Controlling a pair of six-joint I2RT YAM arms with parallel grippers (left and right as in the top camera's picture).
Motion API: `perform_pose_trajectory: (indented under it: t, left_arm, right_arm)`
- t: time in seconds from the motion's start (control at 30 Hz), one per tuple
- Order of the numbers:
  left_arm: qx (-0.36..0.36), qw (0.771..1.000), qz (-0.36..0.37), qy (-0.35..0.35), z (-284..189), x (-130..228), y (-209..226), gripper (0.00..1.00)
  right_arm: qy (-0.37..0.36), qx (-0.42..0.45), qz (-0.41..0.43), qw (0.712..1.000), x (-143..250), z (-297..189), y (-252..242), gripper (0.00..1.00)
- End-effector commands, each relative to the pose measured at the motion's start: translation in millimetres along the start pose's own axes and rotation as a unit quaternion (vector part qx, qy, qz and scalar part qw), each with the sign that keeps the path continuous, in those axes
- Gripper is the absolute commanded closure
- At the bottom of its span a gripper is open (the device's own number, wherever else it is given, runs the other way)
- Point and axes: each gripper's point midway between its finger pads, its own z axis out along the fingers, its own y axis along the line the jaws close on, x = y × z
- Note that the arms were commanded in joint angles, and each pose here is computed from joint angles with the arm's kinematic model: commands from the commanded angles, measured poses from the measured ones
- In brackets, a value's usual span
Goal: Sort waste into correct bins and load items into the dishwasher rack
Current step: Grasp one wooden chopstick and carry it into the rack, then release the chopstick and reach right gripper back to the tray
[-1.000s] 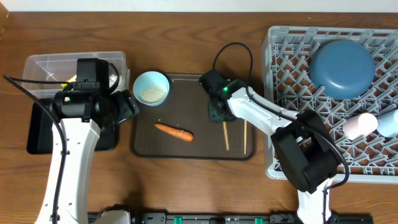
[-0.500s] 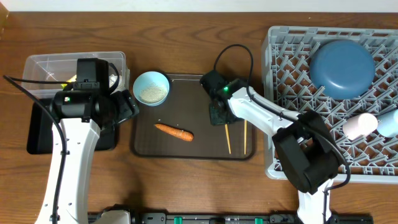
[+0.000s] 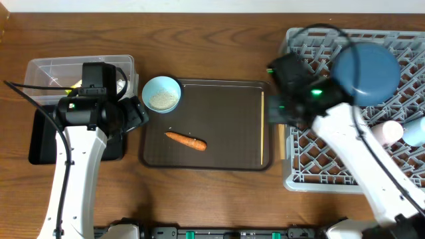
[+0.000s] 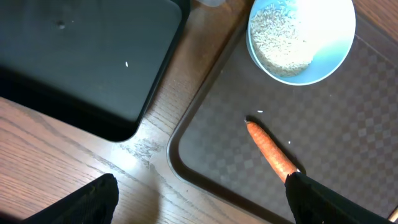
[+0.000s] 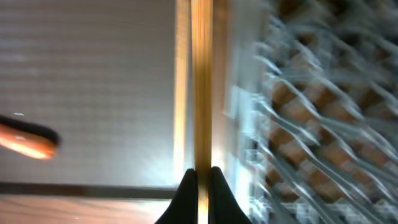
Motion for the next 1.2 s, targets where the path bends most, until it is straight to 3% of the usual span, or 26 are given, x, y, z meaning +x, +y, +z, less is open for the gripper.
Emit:
perform_pose_trajectory:
  t: [0.0,0.23,0.67,0.83,1.0,1.17]
  left_arm:
    - [-0.005,1.000,-0.001,0.001,0.9,-0.7,2.1,0.12]
    - [-0.006,1.000,0.000,0.004,0.9,0.7,2.9,0.12]
    - [-0.008,1.000,0.007,0.007,0.8,1.8,3.4,0.12]
    - [-0.008,1.000,0.007,0.007,0.8,1.8,3.4,0.12]
    - [-0.008,1.000,0.007,0.007,0.8,1.8,3.4,0.12]
    - [-0.008,1.000,0.007,0.007,0.8,1.8,3.4,0.12]
  right_arm:
    - [0.018,0.040,0.009,0.999,3.7,2.2,-27.8,0.99]
    - [0.070,0.068,0.015,0.995,31.0,27.0,-49.4,0.99]
    - [0.081,0.079,0.014,0.994,53.5,71.0,-58.4,0.99]
    - [0.073,0.075,0.015,0.994,55.3,82.8,-57.7,0.91]
    - [0.054,0.062,0.018,0.996,46.7,86.0,-52.2,0.67]
    - [0.037,0.025,0.020,0.999,31.2,74.7,-36.8,0.60]
